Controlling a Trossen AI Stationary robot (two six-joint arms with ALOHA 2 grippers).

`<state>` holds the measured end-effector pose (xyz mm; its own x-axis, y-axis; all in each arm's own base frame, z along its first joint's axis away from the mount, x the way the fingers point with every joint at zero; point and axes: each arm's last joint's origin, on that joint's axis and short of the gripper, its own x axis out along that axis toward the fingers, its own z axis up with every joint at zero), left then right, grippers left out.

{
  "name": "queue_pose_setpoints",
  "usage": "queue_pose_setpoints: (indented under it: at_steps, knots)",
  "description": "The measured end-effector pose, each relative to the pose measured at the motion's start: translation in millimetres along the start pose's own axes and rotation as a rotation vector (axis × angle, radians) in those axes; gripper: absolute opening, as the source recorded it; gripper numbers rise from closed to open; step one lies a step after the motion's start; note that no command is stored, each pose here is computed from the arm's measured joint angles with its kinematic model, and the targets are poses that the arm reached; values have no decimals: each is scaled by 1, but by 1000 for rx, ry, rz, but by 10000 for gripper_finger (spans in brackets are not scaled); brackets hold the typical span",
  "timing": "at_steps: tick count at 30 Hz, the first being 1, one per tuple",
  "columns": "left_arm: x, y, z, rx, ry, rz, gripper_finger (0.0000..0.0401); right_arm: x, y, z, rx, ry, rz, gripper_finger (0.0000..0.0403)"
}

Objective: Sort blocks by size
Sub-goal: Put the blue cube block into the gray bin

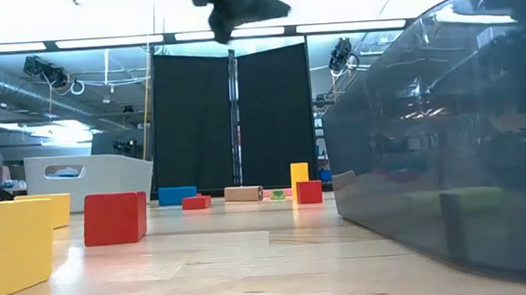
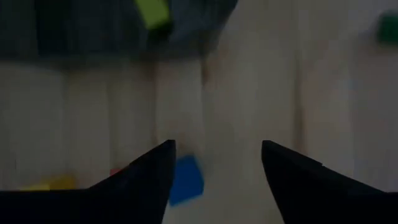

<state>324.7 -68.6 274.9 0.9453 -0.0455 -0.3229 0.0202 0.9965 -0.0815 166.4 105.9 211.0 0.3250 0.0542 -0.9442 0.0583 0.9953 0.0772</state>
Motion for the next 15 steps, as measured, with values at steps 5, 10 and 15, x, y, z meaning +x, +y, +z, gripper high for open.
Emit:
queue_pose_setpoints:
  at_steps: [5, 10, 15]
  knots:
    - [-40, 10, -7, -44, -89, 63, 241, 16, 8, -1, -62, 121, 32, 299]
    - [-66, 16, -14, -78, -142, 90, 241, 32, 18, -5, -149, 208, 28, 324]
    - [-76, 19, -21, -80, -146, 100, 241, 49, 24, -6, -180, 243, -14, 320]
